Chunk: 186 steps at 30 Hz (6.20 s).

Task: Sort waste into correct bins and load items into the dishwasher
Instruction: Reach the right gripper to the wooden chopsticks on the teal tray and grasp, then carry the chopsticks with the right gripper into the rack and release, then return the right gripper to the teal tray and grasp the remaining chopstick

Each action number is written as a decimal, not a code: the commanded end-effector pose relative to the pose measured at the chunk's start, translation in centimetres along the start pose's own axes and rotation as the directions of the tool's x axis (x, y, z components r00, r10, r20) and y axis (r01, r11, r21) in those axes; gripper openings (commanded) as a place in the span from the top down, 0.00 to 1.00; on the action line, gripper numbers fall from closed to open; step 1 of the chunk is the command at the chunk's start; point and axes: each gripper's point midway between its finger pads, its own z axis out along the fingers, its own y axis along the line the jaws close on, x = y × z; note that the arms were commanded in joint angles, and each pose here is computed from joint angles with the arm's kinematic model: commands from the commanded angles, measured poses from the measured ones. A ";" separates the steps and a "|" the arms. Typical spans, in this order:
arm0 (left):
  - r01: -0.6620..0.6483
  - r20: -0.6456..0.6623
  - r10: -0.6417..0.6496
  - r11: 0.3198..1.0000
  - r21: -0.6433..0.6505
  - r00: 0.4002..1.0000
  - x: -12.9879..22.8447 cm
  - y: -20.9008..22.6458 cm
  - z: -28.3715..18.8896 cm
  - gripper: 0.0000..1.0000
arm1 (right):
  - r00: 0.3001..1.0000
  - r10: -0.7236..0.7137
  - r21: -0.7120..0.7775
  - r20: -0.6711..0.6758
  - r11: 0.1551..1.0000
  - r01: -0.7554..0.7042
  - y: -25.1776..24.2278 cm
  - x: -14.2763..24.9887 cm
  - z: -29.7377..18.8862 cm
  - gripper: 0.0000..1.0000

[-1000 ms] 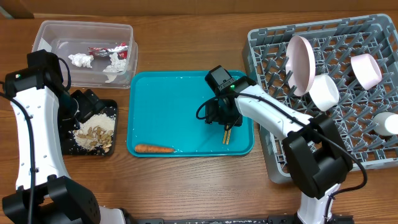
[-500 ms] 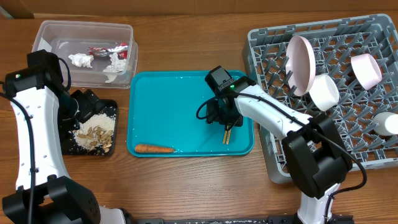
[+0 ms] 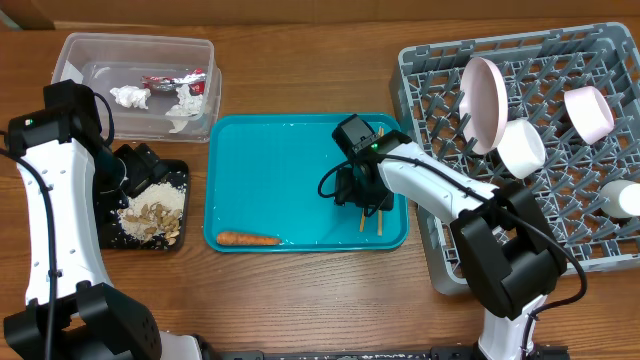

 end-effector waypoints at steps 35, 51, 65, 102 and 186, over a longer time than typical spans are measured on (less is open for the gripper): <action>0.004 0.029 -0.005 1.000 0.015 1.000 -0.1 0.0 -1.0 0.00 | 0.996 -0.045 -0.014 0.072 0.999 0.046 -0.4 -2.2 -6.5 0.96; 0.004 0.033 -0.005 1.000 0.017 0.999 -0.2 0.0 -1.0 0.00 | 0.963 -0.270 0.308 0.010 0.917 0.254 -12.9 -2.0 -15.5 0.94; 0.004 0.032 -0.005 1.000 0.017 0.999 -0.2 0.0 -1.0 0.00 | 0.970 -0.210 0.321 -0.119 0.917 0.238 -16.0 0.8 -12.1 0.91; 0.004 0.029 -0.005 1.000 0.016 1.000 -0.1 0.0 -1.0 0.00 | 0.903 -0.305 -0.202 0.301 0.906 0.373 1.5 -4.9 -20.2 0.00; 0.004 0.031 -0.005 1.000 0.020 1.000 -0.2 -0.1 -1.0 0.00 | 0.989 -0.125 0.025 0.074 0.992 0.123 -1.6 1.4 -1.1 0.10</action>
